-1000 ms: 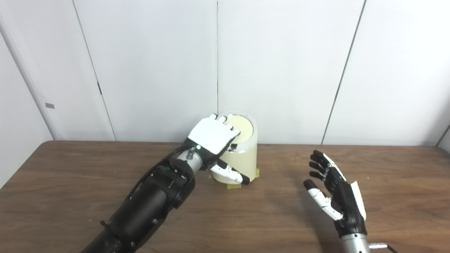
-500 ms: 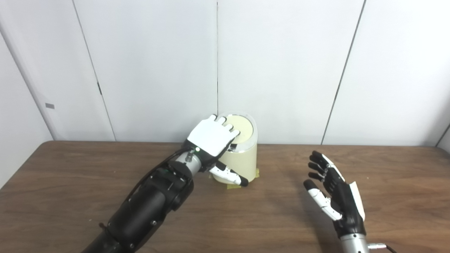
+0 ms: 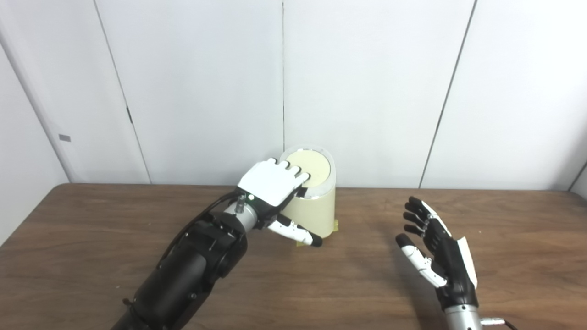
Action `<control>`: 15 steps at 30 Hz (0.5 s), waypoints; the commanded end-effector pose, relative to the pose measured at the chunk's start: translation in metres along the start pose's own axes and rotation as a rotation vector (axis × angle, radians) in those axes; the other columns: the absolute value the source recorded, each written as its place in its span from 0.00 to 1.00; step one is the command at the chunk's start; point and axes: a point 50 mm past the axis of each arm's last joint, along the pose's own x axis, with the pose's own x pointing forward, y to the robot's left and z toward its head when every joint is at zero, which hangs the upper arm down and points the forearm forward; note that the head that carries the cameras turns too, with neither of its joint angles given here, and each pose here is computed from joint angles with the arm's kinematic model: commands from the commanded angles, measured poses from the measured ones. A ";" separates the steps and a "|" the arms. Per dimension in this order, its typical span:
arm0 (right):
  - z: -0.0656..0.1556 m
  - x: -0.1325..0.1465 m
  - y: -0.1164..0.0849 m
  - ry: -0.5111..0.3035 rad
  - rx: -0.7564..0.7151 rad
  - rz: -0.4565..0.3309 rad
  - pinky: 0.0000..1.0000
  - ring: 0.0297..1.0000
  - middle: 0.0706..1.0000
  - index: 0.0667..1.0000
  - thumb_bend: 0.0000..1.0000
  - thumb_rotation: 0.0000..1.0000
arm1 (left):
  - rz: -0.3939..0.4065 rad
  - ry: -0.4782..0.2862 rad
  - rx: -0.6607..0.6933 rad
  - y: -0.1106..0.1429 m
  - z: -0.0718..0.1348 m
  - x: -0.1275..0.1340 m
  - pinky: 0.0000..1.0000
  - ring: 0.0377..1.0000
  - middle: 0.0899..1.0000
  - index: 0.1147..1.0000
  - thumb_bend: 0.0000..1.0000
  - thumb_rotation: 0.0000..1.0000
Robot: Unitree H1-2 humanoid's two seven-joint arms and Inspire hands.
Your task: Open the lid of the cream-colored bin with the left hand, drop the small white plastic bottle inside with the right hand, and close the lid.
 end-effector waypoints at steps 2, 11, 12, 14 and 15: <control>-0.001 -0.004 0.003 -0.019 0.011 -0.002 0.75 0.81 0.84 0.83 0.44 0.56 | 0.060 0.026 0.016 0.021 -0.004 -0.003 1.00 1.00 1.00 0.98 0.93 1.00; -0.001 -0.005 0.003 -0.014 0.000 0.003 0.74 0.81 0.84 0.83 0.44 0.58 | 0.192 0.131 0.013 0.045 -0.011 -0.008 1.00 1.00 1.00 1.00 0.86 1.00; -0.001 -0.005 0.003 -0.013 0.000 0.003 0.74 0.81 0.83 0.83 0.45 0.58 | 0.200 0.139 0.007 0.046 -0.013 -0.008 1.00 1.00 1.00 1.00 0.84 1.00; -0.001 -0.005 0.003 -0.011 -0.003 0.003 0.74 0.81 0.83 0.83 0.44 0.58 | 0.214 0.155 -0.019 0.051 -0.018 -0.011 1.00 1.00 1.00 1.00 0.82 1.00; -0.001 -0.006 0.003 -0.011 -0.004 0.003 0.74 0.81 0.83 0.83 0.44 0.58 | 0.216 0.160 -0.026 0.053 -0.019 -0.012 1.00 1.00 1.00 1.00 0.82 1.00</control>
